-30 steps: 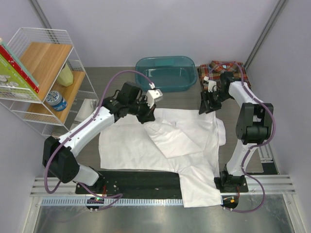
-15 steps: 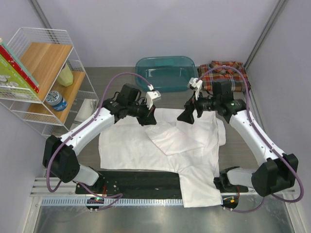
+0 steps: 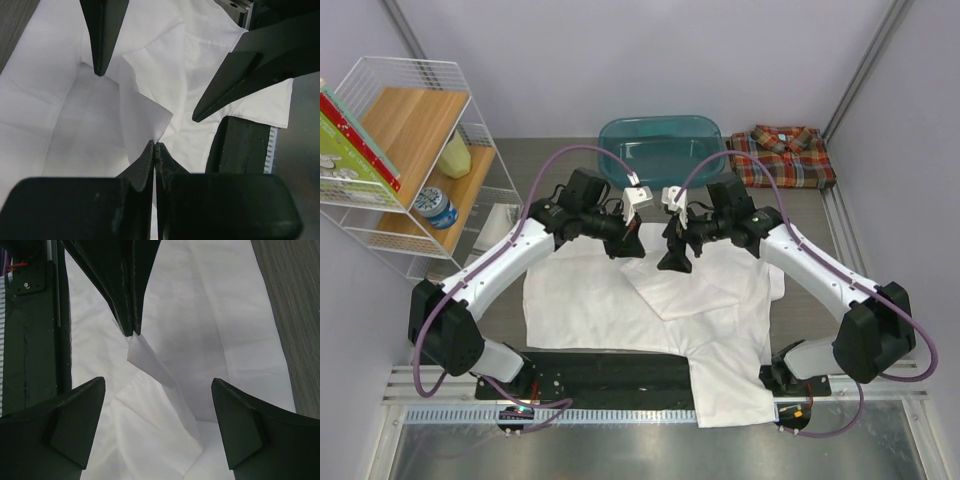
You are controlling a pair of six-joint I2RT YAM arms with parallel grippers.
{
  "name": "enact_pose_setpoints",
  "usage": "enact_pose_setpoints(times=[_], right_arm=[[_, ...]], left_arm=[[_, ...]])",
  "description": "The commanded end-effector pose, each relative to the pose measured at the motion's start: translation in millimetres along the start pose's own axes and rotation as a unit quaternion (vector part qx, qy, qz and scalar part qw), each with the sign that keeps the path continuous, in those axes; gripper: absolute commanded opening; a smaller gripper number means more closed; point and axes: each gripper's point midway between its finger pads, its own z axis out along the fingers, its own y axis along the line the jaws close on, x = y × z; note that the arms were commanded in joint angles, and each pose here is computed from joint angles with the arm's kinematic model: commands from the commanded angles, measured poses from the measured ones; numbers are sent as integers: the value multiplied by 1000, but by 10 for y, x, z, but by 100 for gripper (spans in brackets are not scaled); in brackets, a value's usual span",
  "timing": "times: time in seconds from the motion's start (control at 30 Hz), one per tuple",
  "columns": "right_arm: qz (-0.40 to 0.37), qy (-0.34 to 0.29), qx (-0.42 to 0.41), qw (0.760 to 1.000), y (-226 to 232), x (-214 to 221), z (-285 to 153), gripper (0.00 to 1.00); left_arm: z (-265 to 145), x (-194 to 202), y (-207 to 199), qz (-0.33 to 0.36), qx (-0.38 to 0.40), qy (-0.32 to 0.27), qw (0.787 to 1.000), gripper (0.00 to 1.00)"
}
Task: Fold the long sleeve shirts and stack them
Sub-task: Fold the shirt
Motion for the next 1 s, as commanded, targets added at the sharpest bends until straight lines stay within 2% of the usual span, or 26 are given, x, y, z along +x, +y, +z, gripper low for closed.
enact_pose_setpoints(times=[0.0,0.07,0.1,0.17,0.27,0.3,0.57,0.63,0.67,0.77,0.83,0.87,0.93,0.97], right_arm=[[-47,-29,-6,998,-6,-229,95,83],[-44,-31,-10,998,19,-233,133,73],[-39,-33,-10,999,25,-238,142,61],[-26,-39,-12,999,57,-243,150,49],[-19,-40,-15,999,97,-245,139,20],[-19,-39,-13,999,100,-243,132,4],[-8,-22,-13,1000,172,-141,76,1],[-4,-15,-4,1000,149,-130,57,1],[-5,-11,-1,1000,145,-118,45,1],[-4,0,10,1000,181,-91,-82,1],[5,10,8,1000,263,9,-160,1],[-8,0,20,1000,311,-45,-264,1],[1,-2,30,1000,383,7,-351,1],[-2,-14,39,999,427,-50,-438,1]], left_arm=[[-60,-168,-53,27,10,-18,999,0],[-54,-180,-61,26,13,-21,999,0],[-53,-196,-68,27,14,-23,999,0],[-46,-200,-62,26,15,-24,999,0],[-48,-221,-71,30,18,-28,999,0],[-41,-225,-79,28,20,-29,999,0],[-47,-188,-73,25,13,-30,999,2],[-67,-170,-6,33,-7,-24,999,16],[-76,-139,34,37,-19,-18,999,34],[-216,44,360,87,-100,28,991,46],[-382,332,591,93,-120,73,986,44],[-452,507,744,129,-129,104,978,43],[-609,881,1065,128,-142,159,969,44],[-693,998,1245,167,-149,190,956,43]])
